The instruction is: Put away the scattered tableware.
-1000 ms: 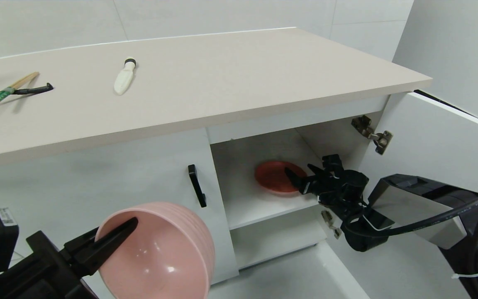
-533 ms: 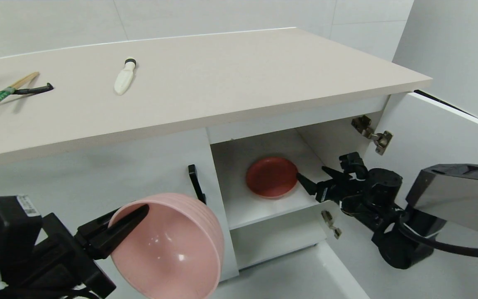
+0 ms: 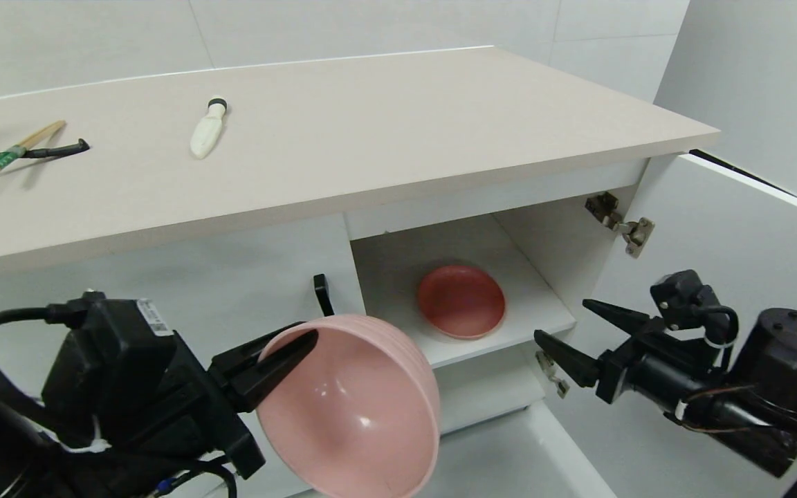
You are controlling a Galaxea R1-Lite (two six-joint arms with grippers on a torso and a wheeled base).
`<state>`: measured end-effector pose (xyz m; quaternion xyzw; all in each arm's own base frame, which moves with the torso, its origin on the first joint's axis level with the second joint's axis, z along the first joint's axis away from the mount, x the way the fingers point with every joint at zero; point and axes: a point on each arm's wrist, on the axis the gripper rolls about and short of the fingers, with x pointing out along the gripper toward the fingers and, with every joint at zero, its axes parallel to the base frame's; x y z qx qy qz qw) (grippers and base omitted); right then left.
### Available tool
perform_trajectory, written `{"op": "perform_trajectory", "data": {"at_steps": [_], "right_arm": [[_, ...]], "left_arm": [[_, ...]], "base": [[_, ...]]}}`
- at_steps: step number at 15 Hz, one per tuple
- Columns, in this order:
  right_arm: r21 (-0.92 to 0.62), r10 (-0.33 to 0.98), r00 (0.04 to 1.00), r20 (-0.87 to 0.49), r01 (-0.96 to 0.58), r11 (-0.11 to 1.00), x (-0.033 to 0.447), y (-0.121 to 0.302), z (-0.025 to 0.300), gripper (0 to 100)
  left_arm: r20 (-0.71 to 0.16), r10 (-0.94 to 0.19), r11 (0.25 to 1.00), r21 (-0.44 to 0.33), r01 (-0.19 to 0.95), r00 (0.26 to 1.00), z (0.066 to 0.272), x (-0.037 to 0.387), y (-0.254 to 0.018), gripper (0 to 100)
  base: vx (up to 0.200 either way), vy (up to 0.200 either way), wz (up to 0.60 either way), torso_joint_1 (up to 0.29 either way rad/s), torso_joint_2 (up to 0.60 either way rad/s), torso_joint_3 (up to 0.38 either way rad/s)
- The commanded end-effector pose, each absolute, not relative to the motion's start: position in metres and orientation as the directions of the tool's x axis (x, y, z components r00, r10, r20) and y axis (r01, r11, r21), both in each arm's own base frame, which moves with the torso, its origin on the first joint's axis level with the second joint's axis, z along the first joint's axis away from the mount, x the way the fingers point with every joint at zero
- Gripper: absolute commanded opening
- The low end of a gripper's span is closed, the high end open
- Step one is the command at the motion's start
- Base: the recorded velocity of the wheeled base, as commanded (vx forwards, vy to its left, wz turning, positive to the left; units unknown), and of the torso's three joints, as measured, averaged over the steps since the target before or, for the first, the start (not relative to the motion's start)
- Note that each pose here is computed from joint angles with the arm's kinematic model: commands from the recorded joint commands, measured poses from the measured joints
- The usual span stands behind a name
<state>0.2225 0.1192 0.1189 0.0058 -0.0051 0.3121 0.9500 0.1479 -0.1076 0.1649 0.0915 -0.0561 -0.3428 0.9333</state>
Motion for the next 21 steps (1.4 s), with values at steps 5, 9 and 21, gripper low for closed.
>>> {"op": "perform_trajectory", "data": {"at_steps": [5, 9, 21], "right_arm": [[0.011, 0.591, 0.807, 0.000, -0.591, 0.807, 0.156, 0.085, 0.125, 100], [0.021, 0.581, 0.814, 0.026, -0.581, 0.814, 0.154, 0.081, 0.130, 100], [-0.178, 0.541, 0.835, 0.100, -0.520, 0.836, 0.148, 0.072, 0.143, 100]], "left_arm": [[0.000, -0.667, 0.729, 0.207, 0.653, 0.745, 0.148, 0.177, -0.174, 0], [0.116, -0.598, 0.788, 0.265, 0.555, 0.793, 0.134, 0.197, -0.207, 0], [0.129, -0.415, 0.896, 0.229, 0.380, 0.901, 0.112, 0.225, -0.267, 0]], "base": [[0.000, 0.000, 0.00, 0.000, 0.00, 0.000], [0.000, 0.000, 0.00, 0.000, 0.00, 0.000], [0.000, 0.000, 0.00, 0.000, 0.00, 0.000]]}}
